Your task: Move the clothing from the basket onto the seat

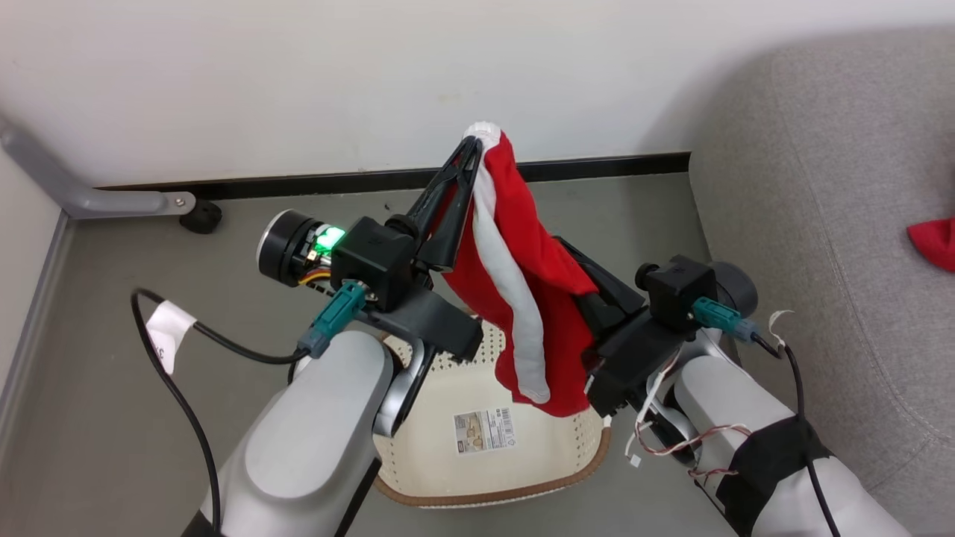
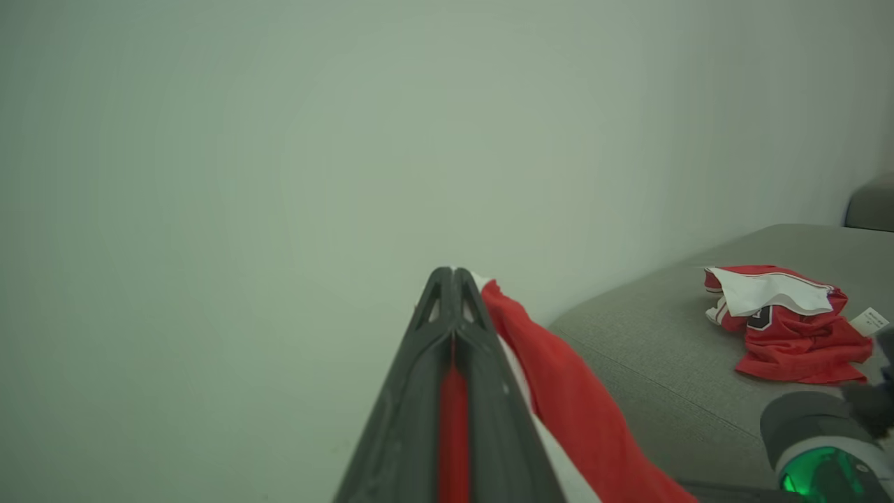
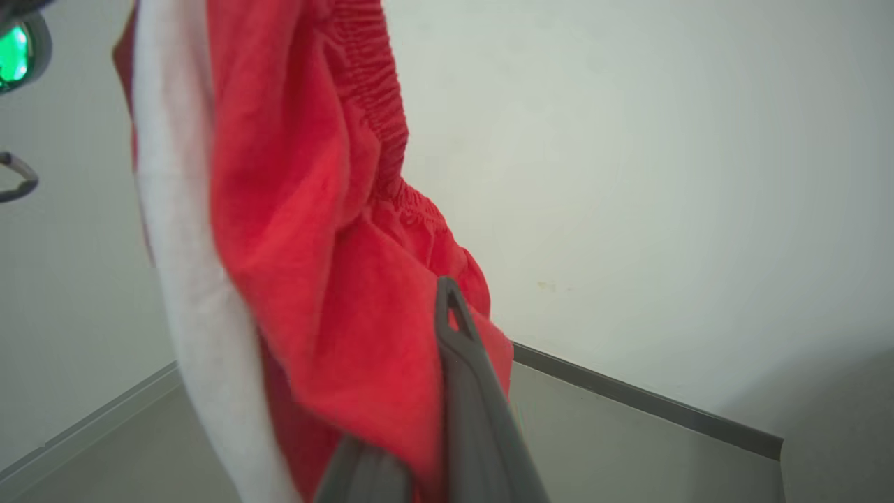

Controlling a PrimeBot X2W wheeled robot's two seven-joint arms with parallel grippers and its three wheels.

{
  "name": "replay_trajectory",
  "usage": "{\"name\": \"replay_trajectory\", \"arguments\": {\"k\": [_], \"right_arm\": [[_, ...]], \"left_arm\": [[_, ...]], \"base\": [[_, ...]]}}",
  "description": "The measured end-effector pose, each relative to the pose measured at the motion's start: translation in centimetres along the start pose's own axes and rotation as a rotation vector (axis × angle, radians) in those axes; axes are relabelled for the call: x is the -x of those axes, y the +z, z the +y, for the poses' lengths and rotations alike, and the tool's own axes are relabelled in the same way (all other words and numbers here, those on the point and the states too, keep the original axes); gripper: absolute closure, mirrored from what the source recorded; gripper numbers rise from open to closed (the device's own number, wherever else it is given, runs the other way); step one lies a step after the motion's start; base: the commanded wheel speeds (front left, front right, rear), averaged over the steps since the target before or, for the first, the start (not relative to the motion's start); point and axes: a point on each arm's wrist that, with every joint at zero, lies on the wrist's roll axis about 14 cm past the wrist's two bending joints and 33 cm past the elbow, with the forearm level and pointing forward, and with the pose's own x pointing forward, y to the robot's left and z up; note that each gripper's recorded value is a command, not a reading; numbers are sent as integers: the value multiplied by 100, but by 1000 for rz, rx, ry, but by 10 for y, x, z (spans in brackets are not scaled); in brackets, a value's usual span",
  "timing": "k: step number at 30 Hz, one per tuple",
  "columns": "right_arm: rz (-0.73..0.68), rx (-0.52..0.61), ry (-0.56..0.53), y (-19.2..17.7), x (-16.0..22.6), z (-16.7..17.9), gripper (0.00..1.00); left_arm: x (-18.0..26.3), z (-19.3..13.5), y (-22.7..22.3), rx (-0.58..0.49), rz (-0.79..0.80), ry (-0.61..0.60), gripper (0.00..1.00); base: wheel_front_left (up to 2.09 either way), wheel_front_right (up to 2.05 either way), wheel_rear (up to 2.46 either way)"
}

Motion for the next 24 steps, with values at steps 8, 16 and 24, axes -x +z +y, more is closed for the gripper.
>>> {"name": "replay_trajectory", "arguments": {"k": [8, 16, 24], "right_arm": [[-30, -32, -31, 8, 5, -9, 100], [-54, -42, -78, 17, 13, -23, 100], [-89, -38, -123, 31, 22, -37, 100]], "left_arm": [[5, -1, -27, 22, 69, 6, 0], [13, -5, -47, 42, 123, 5, 0], [20, -10, -62, 81, 165, 1, 0]], "base": [[0, 0, 0], [0, 0, 0], [0, 0, 0]]}}
